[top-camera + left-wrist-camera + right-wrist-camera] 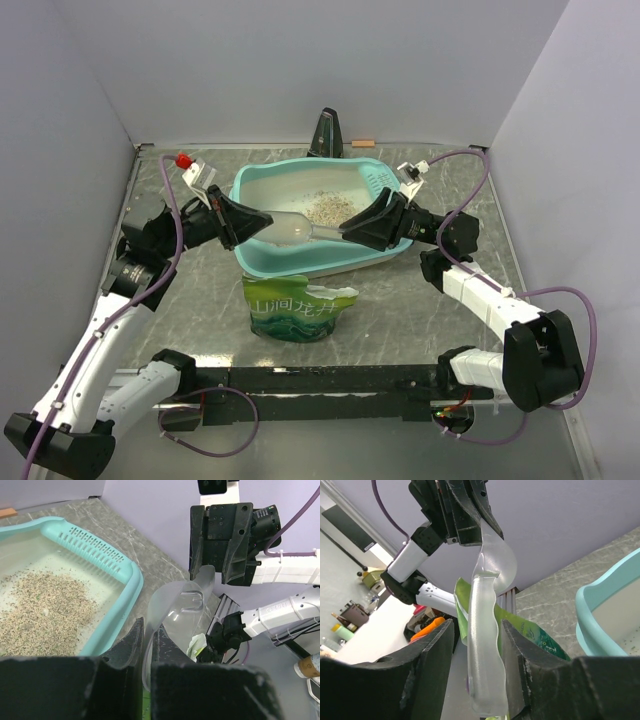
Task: Fill the litter box with clean litter
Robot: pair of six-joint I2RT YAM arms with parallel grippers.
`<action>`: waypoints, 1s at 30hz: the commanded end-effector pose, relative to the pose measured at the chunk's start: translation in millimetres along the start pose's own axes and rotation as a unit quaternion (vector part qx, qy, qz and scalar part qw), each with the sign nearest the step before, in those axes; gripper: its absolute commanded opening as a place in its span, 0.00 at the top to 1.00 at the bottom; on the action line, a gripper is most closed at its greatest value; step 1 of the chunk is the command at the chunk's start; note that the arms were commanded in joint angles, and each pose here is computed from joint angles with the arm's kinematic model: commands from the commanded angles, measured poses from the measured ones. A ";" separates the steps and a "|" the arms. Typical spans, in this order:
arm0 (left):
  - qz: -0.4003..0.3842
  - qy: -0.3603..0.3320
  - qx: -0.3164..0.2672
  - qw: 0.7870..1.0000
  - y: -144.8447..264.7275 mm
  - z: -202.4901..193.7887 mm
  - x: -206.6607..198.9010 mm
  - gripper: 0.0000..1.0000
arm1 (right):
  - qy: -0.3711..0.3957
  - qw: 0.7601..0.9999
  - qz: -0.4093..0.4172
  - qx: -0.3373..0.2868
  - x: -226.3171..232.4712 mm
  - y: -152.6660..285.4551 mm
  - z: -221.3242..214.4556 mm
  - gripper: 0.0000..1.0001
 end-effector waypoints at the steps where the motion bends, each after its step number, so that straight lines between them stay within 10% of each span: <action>1: -0.010 -0.039 -0.031 0.999 1.2 16.8 -6.5 0.99 | 0.035 0.999 0.023 0.001 11.1 -1.0 -0.3 0.49; 18: -0.016 -0.037 -0.032 0.999 -0.3 17.5 -7.7 0.99 | 0.041 0.999 0.024 0.000 11.2 -2.1 -4.2 0.53; 21: -0.019 -0.036 -0.032 0.999 -0.9 17.7 -8.1 0.99 | 0.045 0.999 0.025 -0.001 12.6 -2.4 -3.5 0.62; 25: -0.018 -0.036 -0.026 0.999 -1.3 15.4 -6.4 0.99 | 0.057 0.998 0.022 0.001 14.1 -2.5 -2.3 1.00; 28: -0.012 -0.035 -0.018 0.999 -0.3 10.4 -3.5 0.98 | 0.066 0.998 0.017 0.005 16.2 -1.9 -3.3 1.00; 30: -0.008 -0.034 -0.003 0.999 0.8 4.5 -1.3 0.79 | 0.072 0.997 0.007 0.010 16.9 -0.4 -4.1 1.00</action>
Point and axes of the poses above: each gripper's point midway between its finger pads, its own y axis back along the fingers, its own x axis along the line the jaws close on, z = x × y, the point moved 2 cm from there along y, back along the fingers, and after that the axes turned 4 degrees about y, right-handed, at the moved point
